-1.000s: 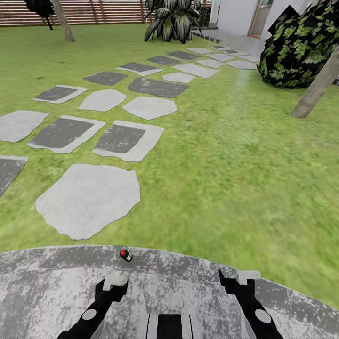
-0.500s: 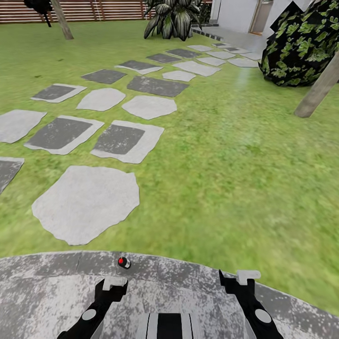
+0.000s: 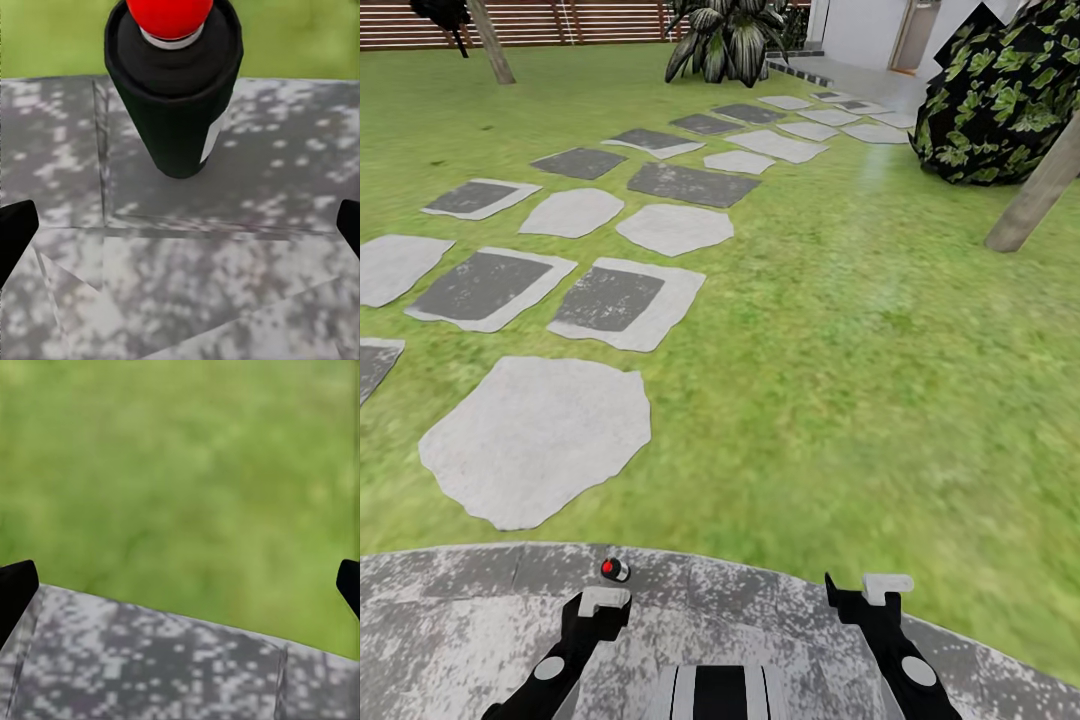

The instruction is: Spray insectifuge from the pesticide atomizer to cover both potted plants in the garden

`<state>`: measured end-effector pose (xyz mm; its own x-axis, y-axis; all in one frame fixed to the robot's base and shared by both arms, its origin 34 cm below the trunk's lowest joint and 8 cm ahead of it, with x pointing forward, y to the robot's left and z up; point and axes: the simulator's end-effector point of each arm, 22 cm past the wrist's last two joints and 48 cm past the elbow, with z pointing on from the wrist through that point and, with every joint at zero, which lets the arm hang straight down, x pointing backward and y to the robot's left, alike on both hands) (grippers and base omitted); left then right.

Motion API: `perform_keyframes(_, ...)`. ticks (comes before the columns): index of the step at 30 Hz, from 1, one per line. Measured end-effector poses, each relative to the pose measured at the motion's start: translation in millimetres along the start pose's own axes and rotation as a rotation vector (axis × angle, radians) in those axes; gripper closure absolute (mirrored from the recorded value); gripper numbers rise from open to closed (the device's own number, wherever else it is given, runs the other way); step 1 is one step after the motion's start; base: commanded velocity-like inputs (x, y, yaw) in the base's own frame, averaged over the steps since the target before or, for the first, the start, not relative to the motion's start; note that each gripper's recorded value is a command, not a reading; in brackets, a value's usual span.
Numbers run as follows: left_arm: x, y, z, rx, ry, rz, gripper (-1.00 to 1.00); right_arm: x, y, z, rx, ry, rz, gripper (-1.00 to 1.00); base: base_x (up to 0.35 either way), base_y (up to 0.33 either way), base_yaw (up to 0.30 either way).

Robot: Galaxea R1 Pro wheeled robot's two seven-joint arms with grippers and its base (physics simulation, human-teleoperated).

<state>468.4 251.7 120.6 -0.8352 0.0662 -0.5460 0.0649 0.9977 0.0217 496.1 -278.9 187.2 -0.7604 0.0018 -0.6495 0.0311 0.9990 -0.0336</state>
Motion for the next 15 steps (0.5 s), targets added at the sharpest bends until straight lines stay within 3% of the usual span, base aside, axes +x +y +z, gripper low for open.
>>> perform_keyframes(3, -0.1, 0.3, 0.0, -0.001, 0.000, 0.000, -1.00, 0.0, 0.0, 0.0, 0.000, 0.000, 0.000, -1.00, 0.067, -0.002, 0.000)
perform_keyframes(9, -0.3, 0.4, -0.1, -0.001, -0.001, -0.002, -1.00, -0.2, 0.0, -0.1, 0.000, 0.000, 0.000, -1.00, 0.226, 0.000, 0.000)
perform_keyframes(15, 0.4, -0.2, -0.2, 0.000, 0.000, 0.000, -1.00, 0.0, 0.0, 0.0, 0.000, 0.000, 0.000, -1.00, 0.036, 0.000, 0.000)
